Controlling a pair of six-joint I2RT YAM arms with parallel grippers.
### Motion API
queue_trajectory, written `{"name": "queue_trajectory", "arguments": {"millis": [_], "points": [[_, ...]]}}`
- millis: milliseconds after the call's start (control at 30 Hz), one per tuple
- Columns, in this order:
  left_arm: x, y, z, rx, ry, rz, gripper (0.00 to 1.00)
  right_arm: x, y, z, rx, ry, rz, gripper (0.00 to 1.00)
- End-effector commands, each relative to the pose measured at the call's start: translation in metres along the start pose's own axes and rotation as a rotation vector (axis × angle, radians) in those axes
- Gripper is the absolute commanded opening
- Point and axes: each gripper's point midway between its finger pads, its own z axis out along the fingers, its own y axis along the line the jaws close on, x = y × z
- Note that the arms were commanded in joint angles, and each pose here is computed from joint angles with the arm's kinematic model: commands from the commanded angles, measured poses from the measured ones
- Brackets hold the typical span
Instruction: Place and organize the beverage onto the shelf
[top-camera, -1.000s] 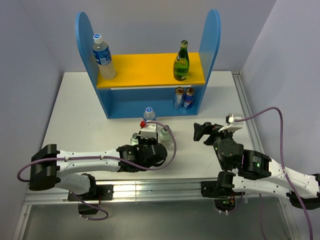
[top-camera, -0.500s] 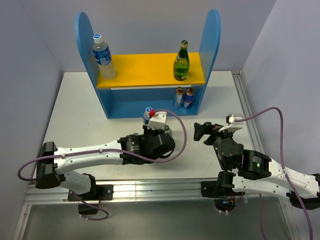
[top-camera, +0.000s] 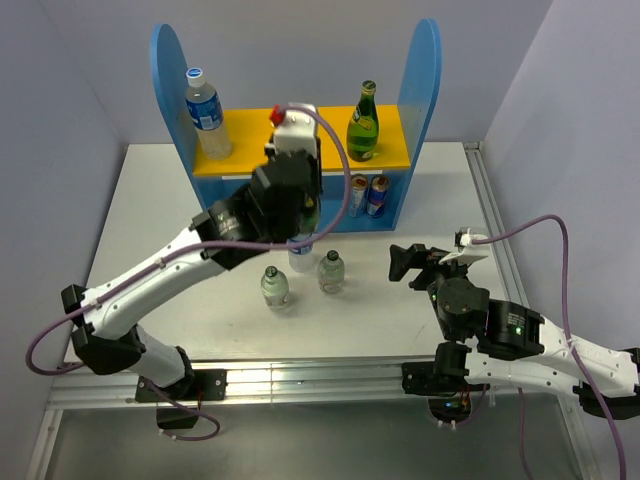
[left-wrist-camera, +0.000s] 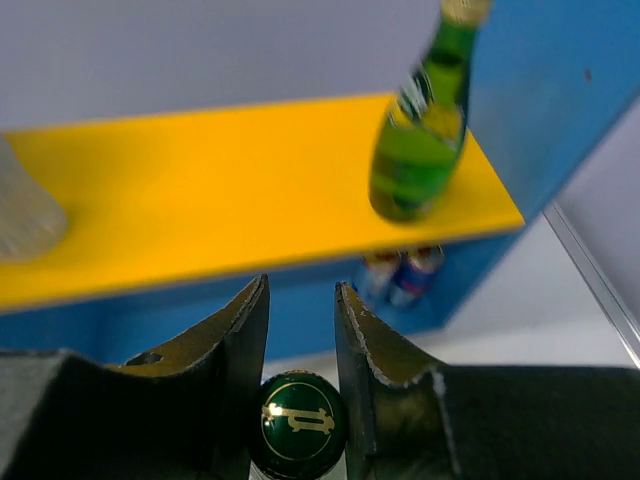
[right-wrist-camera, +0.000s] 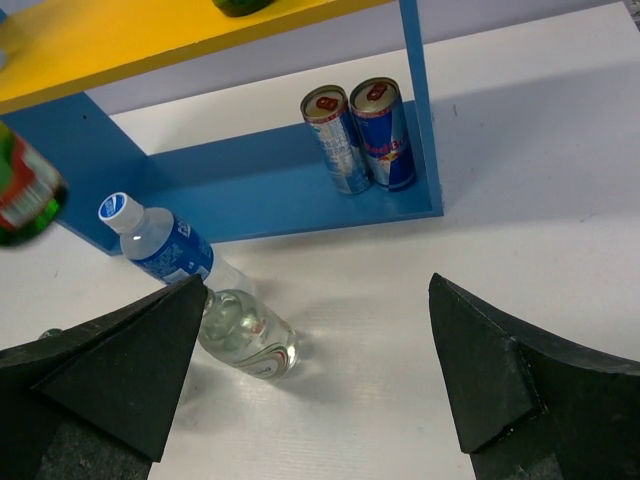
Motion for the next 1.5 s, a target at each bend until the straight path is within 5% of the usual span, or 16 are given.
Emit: {"name": "queue_trajectory", "arguments": {"millis": [0, 400, 733, 1233, 1367, 1467], "points": [[-0.104, 0.023, 0.017, -0.007, -0.224, -0.112, 0.00, -0.009, -0.004, -0.002, 0.016, -0.029, 0.040, 1.00], [-0.175, 0.030, 0.090, 0.015, -0.413, -0.185, 0.00, -0.009, -0.006, -0.002, 0.013, -0.034, 0.055, 1.00], [-0.130, 0.014, 0.150, 0.008, -0.384, -0.176, 0.00, -0.012, -0.004, -0.004, -0.007, -0.036, 0.068, 1.00], [-0.099, -0.028, 0.184, 0.139, -0.356, -0.211, 0.01, -0.009, -0.001, -0.003, -0.011, -0.035, 0.061, 1.00], [-0.095, -0.031, 0.186, 0.143, -0.347, -0.211, 0.16, -0.009, -0.001, -0.003, -0.012, -0.033, 0.060, 1.00], [-0.093, -0.029, 0.184, 0.139, -0.350, -0.198, 0.52, -0.009, -0.001, -0.003, -0.010, -0.034, 0.058, 1.00]]}}
